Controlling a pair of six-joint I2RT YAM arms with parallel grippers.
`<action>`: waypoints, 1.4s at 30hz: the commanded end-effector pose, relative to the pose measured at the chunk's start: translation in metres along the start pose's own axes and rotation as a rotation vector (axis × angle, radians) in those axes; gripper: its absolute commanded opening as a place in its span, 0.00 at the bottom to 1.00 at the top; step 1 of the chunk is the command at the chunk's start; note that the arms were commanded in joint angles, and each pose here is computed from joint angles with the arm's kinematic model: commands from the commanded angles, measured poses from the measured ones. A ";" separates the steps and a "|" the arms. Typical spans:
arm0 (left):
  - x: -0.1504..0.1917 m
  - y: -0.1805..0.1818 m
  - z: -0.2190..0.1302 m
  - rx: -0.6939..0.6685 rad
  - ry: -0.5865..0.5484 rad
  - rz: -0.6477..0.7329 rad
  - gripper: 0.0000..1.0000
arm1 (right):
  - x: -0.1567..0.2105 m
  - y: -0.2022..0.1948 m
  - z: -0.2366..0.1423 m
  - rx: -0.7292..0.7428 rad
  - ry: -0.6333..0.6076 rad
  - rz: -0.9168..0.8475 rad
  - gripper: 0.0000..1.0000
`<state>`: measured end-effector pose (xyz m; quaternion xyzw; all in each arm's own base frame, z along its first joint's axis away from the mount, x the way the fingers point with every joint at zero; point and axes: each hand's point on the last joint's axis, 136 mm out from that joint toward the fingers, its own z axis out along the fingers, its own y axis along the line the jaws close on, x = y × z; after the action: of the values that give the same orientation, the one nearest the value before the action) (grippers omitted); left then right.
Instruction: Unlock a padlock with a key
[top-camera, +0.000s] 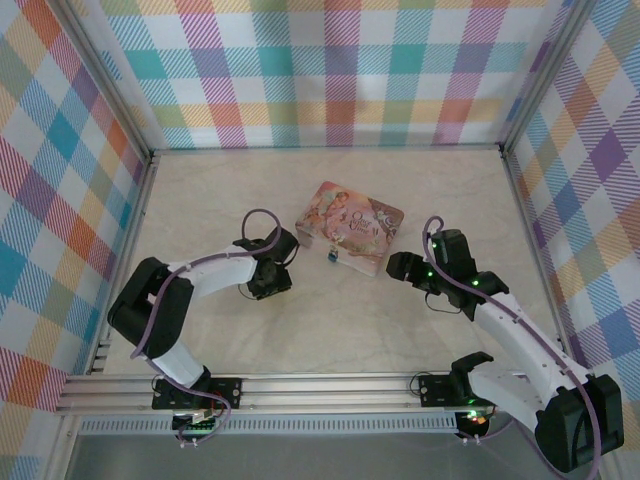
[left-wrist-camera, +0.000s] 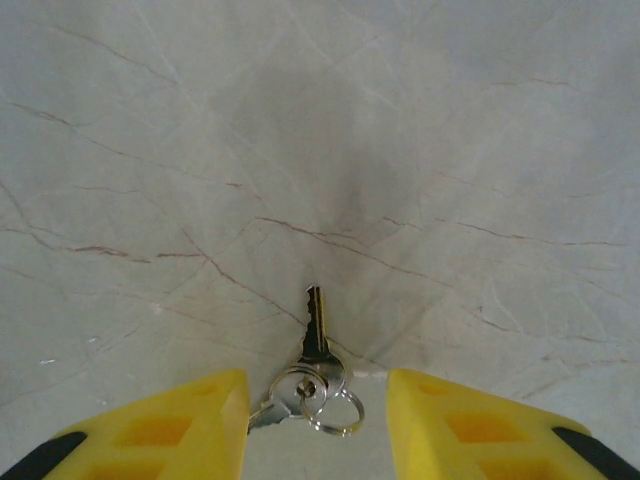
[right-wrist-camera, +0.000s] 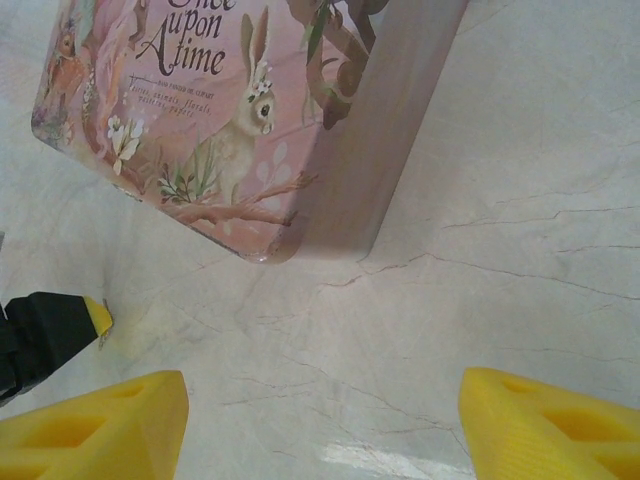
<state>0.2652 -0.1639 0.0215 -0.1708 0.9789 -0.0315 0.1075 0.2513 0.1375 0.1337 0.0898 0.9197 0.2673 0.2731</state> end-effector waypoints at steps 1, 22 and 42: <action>0.000 -0.004 0.001 -0.019 -0.010 0.009 0.38 | -0.001 0.001 -0.001 0.006 0.000 0.013 0.72; -0.018 -0.017 -0.039 0.045 -0.087 0.120 0.00 | -0.004 0.010 -0.008 -0.041 -0.025 0.018 0.72; -0.019 -0.167 -0.268 1.104 -0.267 0.491 0.00 | -0.040 0.138 -0.068 -0.600 -0.104 -0.144 0.58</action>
<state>0.2967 -0.2814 0.2504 0.0713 0.8736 -0.3885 0.2844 0.2542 0.1910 0.2244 0.0054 0.8426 0.4315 0.3221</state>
